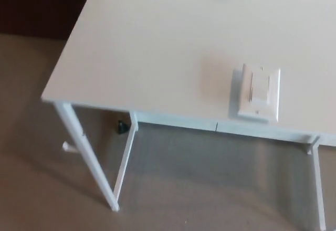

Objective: The robot walk towards a table in front and then clicks the light switch button using the right hand's index finger

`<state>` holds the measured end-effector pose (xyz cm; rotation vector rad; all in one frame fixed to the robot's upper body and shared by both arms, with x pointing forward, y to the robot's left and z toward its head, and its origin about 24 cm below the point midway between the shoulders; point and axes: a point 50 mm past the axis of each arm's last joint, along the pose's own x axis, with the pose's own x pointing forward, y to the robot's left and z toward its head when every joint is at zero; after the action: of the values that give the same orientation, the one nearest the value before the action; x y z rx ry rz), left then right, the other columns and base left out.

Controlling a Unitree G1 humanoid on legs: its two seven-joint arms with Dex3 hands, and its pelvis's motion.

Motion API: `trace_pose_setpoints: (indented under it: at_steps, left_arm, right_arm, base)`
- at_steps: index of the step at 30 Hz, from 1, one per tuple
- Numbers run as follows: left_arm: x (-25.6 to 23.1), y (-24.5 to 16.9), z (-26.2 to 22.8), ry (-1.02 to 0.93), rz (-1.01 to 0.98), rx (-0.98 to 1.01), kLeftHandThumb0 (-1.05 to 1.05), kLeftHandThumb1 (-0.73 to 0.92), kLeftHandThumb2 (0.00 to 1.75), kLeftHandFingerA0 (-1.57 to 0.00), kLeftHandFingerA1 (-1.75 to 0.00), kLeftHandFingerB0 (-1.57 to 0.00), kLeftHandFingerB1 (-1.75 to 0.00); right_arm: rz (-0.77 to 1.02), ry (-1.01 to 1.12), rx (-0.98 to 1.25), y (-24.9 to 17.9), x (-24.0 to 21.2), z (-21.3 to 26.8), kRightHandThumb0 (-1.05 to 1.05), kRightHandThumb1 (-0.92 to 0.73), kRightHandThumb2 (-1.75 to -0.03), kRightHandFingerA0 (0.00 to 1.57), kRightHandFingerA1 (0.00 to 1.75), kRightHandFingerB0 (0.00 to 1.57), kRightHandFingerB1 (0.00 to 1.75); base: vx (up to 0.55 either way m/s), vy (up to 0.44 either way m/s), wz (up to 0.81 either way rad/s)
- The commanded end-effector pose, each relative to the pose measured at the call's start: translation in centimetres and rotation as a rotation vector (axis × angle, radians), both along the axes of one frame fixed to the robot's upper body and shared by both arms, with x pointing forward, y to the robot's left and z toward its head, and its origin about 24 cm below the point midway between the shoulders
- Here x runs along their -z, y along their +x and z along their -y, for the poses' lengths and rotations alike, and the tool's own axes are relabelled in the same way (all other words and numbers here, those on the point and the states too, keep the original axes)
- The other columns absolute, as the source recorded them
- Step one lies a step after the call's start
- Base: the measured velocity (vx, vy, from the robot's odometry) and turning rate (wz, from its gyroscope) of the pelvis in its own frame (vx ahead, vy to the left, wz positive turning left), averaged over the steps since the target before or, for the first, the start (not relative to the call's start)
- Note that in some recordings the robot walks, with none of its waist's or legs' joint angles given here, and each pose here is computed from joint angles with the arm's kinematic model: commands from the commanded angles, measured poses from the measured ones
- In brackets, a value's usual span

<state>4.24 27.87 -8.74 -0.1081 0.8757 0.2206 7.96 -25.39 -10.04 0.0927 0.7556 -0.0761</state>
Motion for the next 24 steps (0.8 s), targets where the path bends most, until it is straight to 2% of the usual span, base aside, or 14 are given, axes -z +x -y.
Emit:
trace_pose_setpoints:
  at_steps: [1, 3, 7, 16, 17, 18, 19, 20, 21, 24]
  left_arm:
    - [0.0, -1.0, 0.3, 0.036, -0.008, 0.058, -0.29, 0.47, 0.93, -0.37, -0.61, -0.10, -0.48]
    - [0.1, -1.4, 0.7, 0.020, -0.012, 0.062, -0.28, 0.47, 0.93, -0.35, -0.60, -0.10, -0.48]
    - [0.4, -1.6, 1.1, 0.005, -0.009, 0.074, -0.28, 0.47, 0.93, -0.35, -0.61, -0.11, -0.49]
    - [1.0, -1.9, 2.3, -0.004, -0.029, 0.126, -0.27, 0.50, 0.95, -0.39, -0.61, -0.12, -0.49]
    - [1.1, -1.8, 2.5, -0.006, -0.030, 0.127, -0.32, 0.68, 0.60, -0.47, -0.45, -0.25, -0.33]
    - [1.1, -1.8, 2.5, -0.008, -0.026, 0.136, -0.26, 0.50, 0.95, -0.40, -0.62, -0.12, -0.49]
    - [1.3, -1.8, 2.7, -0.015, -0.025, 0.140, -0.26, 0.50, 0.95, -0.43, -0.63, -0.13, -0.49]
    - [1.3, -1.8, 2.8, -0.019, -0.024, 0.141, -0.32, 0.69, 0.60, -0.51, -0.46, -0.26, -0.34]
    - [1.4, -1.8, 3.0, -0.020, -0.023, 0.151, -0.27, 0.50, 0.95, -0.42, -0.62, -0.13, -0.49]
    - [1.4, -1.9, 3.4, -0.023, -0.026, 0.169, -0.27, 0.50, 0.95, -0.40, -0.61, -0.12, -0.49]
  right_arm:
    - [-0.029, 0.010, -0.010, -1.7, 0.3, 0.0, -0.17, -0.44, -0.91, 0.32, 0.62, 0.19, 0.54]
    - [-0.043, -0.056, -0.058, -1.9, 0.6, 0.1, -0.24, -0.42, -0.90, 0.36, 0.63, 0.18, 0.53]
    - [-0.039, -0.058, -0.064, -2.1, 0.6, 0.0, -0.22, -0.41, -0.89, 0.37, 0.64, 0.18, 0.53]
    - [-0.047, -0.091, -0.078, -2.1, 0.8, -0.2, -0.23, -0.41, -0.89, 0.38, 0.63, 0.19, 0.53]
    - [-0.041, -0.091, -0.085, -2.0, 0.7, -0.2, -0.23, -0.42, -0.89, 0.38, 0.64, 0.19, 0.53]
    - [-0.040, -0.094, -0.089, -1.9, 0.8, -0.3, -0.24, -0.41, -0.89, 0.39, 0.64, 0.19, 0.53]
    - [-0.041, -0.091, -0.083, -1.8, 1.0, -0.2, -0.25, -0.40, -0.89, 0.39, 0.65, 0.20, 0.54]
    - [-0.039, -0.091, -0.085, -1.7, 1.1, -0.1, -0.26, -0.40, -0.89, 0.39, 0.65, 0.19, 0.54]
    - [-0.035, -0.092, -0.090, -1.7, 1.0, -0.2, -0.25, -0.41, -0.89, 0.37, 0.64, 0.20, 0.54]
    - [-0.023, -0.096, -0.098, -1.6, 0.7, -0.4, -0.24, -0.41, -0.90, 0.39, 0.65, 0.21, 0.54]
  base:
    - [0.25, 0.088, -0.33]
    - [0.36, 0.162, -0.43]
    - [0.29, 0.208, -0.17]
    - [0.01, 0.023, 0.00]
    - [-0.02, -0.135, 0.20]
    - [-0.03, -0.164, 0.19]
    - [-0.04, -0.195, 0.21]
    - [0.03, -0.309, -0.22]
    - [0.05, 0.029, -0.07]
    - [0.00, -0.015, 0.04]
